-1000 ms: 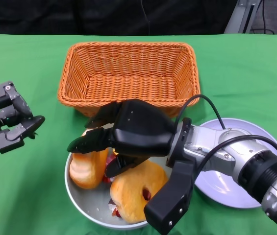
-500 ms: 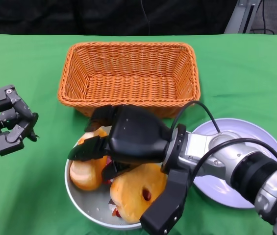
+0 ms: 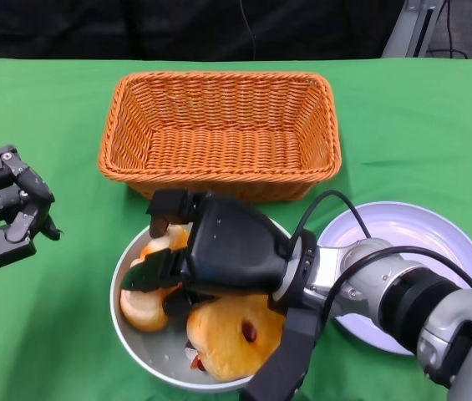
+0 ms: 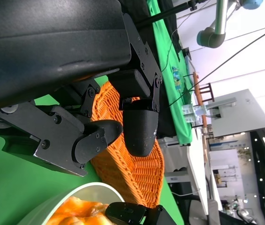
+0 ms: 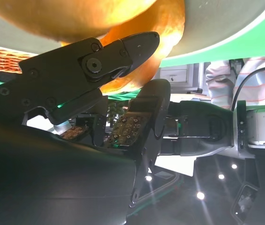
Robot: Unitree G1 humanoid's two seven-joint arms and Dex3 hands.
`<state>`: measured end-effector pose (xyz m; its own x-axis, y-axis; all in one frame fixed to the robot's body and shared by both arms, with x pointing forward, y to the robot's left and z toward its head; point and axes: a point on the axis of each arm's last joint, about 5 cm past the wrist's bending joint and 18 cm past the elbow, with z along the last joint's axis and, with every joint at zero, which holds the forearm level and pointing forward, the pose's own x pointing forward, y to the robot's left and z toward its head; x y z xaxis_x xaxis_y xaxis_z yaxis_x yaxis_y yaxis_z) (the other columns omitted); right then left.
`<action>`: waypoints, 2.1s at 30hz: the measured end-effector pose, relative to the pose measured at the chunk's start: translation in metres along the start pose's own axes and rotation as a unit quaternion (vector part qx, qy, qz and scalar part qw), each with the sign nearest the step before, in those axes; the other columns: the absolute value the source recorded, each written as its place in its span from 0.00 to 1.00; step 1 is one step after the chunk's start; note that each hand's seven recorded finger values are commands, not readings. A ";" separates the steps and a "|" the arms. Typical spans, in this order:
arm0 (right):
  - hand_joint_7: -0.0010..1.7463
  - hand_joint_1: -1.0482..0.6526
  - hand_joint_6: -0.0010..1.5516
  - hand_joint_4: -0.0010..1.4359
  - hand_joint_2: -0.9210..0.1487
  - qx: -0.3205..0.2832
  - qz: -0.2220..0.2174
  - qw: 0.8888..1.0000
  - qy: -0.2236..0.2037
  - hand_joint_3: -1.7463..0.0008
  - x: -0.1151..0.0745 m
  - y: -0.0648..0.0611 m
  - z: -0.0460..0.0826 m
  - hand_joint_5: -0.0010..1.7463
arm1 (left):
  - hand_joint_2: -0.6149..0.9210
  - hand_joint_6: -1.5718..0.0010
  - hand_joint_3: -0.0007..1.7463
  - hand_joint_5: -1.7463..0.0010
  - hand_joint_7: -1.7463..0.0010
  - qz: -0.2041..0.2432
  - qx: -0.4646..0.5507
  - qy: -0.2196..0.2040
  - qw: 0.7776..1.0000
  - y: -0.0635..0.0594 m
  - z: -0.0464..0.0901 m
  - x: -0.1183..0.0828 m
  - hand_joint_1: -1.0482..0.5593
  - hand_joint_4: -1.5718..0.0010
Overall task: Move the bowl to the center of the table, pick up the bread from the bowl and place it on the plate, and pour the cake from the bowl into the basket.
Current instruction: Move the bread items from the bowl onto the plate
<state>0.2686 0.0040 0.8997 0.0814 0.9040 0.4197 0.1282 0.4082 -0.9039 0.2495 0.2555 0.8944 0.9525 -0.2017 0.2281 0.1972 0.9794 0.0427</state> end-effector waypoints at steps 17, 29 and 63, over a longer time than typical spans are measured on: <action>0.01 0.43 0.78 0.63 0.08 0.002 -0.011 1.000 -0.011 1.00 -0.001 0.001 0.000 0.60 | 0.79 0.49 0.58 0.13 0.23 -0.001 0.018 -0.002 1.000 -0.001 0.000 0.000 0.63 0.48; 0.02 0.44 0.80 0.53 0.05 0.008 -0.046 0.999 -0.004 1.00 0.003 -0.004 -0.003 0.83 | 0.82 0.48 0.48 0.04 0.21 -0.003 0.013 -0.002 1.000 -0.001 -0.001 -0.001 0.60 0.49; 0.02 0.44 0.78 0.49 0.01 0.099 -0.081 0.992 0.023 0.98 0.007 -0.038 -0.006 0.79 | 1.00 0.50 0.17 0.02 0.24 -0.008 -0.022 0.012 1.000 0.000 -0.007 0.000 0.59 0.54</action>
<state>0.2706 -0.0056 0.9378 0.1216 0.8191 0.5606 -0.0524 0.5693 -0.8205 0.2514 0.2558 0.8880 0.9547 -0.2172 0.2035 0.2214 0.9752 0.0023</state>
